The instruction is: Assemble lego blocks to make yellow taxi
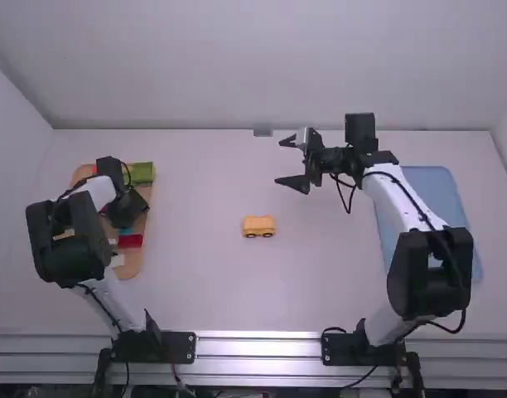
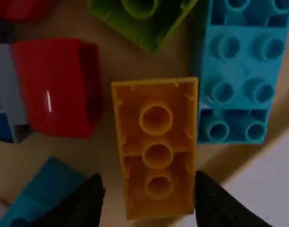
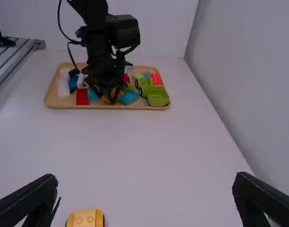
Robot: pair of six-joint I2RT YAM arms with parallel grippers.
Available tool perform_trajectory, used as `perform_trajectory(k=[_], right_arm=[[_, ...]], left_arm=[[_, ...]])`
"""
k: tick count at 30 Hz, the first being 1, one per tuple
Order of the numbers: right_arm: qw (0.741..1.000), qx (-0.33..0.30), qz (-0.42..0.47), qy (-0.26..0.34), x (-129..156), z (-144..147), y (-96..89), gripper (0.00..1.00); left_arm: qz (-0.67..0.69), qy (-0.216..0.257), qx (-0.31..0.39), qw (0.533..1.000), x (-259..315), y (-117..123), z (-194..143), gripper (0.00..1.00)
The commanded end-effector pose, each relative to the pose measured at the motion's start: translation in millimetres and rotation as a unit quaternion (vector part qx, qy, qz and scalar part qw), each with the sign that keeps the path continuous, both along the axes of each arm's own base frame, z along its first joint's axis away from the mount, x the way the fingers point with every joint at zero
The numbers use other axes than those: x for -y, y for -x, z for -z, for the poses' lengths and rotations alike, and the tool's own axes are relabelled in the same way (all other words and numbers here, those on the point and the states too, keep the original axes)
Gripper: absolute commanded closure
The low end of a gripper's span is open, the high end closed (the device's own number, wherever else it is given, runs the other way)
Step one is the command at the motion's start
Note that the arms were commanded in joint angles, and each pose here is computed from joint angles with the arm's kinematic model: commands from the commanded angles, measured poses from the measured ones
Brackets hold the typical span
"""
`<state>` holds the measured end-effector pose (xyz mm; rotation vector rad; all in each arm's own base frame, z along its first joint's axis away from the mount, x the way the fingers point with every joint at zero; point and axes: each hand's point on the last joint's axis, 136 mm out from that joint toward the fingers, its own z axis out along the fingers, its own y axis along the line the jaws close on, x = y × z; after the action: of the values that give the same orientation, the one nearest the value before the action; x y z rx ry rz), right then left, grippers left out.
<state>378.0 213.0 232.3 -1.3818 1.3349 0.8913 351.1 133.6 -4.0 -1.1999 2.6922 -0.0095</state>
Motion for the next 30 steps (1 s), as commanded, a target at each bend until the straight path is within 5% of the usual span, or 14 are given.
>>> perform_trajectory(k=[1,12,30], right_arm=[[1.0,-0.006,-0.002,-0.003,0.3,2.7,0.7,0.01],[1.0,-0.006,-0.002,-0.003,0.2,2.7,0.8,0.01],[1.0,-0.008,-0.003,-0.004,0.2,2.3,1.2,0.01]], left_arm=[[0.014,-0.009,-0.004,1.0,0.1,-0.3,1.1,0.49],[0.017,-0.016,0.012,1.0,-0.4,-2.3,9.6,0.5],[0.019,-0.034,0.024,0.999,-6.4,-6.5,10.2,0.73]])
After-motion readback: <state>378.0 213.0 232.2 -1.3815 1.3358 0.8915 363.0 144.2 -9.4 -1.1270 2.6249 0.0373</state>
